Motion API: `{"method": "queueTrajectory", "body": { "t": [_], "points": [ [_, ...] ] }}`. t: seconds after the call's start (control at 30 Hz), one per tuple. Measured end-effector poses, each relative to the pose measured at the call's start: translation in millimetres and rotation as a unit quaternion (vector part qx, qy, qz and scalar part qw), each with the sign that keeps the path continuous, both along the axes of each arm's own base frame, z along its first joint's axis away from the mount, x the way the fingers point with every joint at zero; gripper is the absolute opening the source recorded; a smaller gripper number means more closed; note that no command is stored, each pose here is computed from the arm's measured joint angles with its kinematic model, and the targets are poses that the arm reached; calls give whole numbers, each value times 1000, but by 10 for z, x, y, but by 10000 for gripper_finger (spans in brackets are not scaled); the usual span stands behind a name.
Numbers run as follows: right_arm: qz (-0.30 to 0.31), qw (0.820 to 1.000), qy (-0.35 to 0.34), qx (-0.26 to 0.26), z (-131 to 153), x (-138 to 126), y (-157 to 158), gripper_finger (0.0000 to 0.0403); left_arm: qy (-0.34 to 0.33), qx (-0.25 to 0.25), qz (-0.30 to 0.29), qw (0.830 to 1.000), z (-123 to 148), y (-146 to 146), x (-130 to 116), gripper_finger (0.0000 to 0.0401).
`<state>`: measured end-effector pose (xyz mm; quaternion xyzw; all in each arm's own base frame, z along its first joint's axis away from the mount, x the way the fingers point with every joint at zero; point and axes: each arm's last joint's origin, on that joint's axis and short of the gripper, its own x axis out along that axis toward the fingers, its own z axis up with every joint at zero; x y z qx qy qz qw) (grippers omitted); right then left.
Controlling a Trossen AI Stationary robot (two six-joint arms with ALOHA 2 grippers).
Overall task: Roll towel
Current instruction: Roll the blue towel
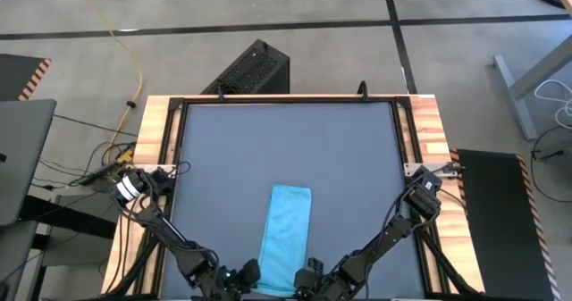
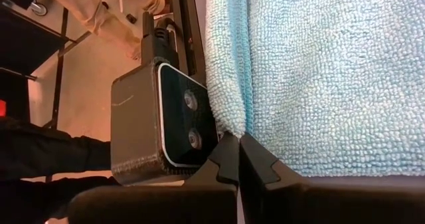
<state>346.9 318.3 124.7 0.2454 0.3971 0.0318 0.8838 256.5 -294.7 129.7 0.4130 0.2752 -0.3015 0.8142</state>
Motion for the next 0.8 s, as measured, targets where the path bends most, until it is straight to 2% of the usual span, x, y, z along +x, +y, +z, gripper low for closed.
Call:
{"method": "queueTrajectory", "body": {
  "t": [0.23, 0.37, 0.47, 0.63, 0.73, 0.8],
  "points": [
    [-1, 1000, 1, 2, 0, 0, 0, 16, 16, -11, 7, 1000, -56, 49, 74, 128],
    [-5, 1000, 3, 6, 0, 0, 0, 16, 11, -36, 15, 999, -69, 32, 109, 124],
    [-5, 1000, 3, 7, 0, 0, 0, 16, 18, -55, 38, 998, -74, 45, 125, 98],
    [-11, 1000, 5, 12, 0, 0, 1, 16, 53, -100, 93, 989, -93, 105, 167, 17],
    [-21, 999, 9, 22, 0, 0, 1, 16, 78, -136, 132, 979, -101, 165, 220, 6],
    [-28, 999, 12, 32, 0, -18, 20, 16, 115, -177, 154, 965, -105, 210, 262, 3]
  ]
}}
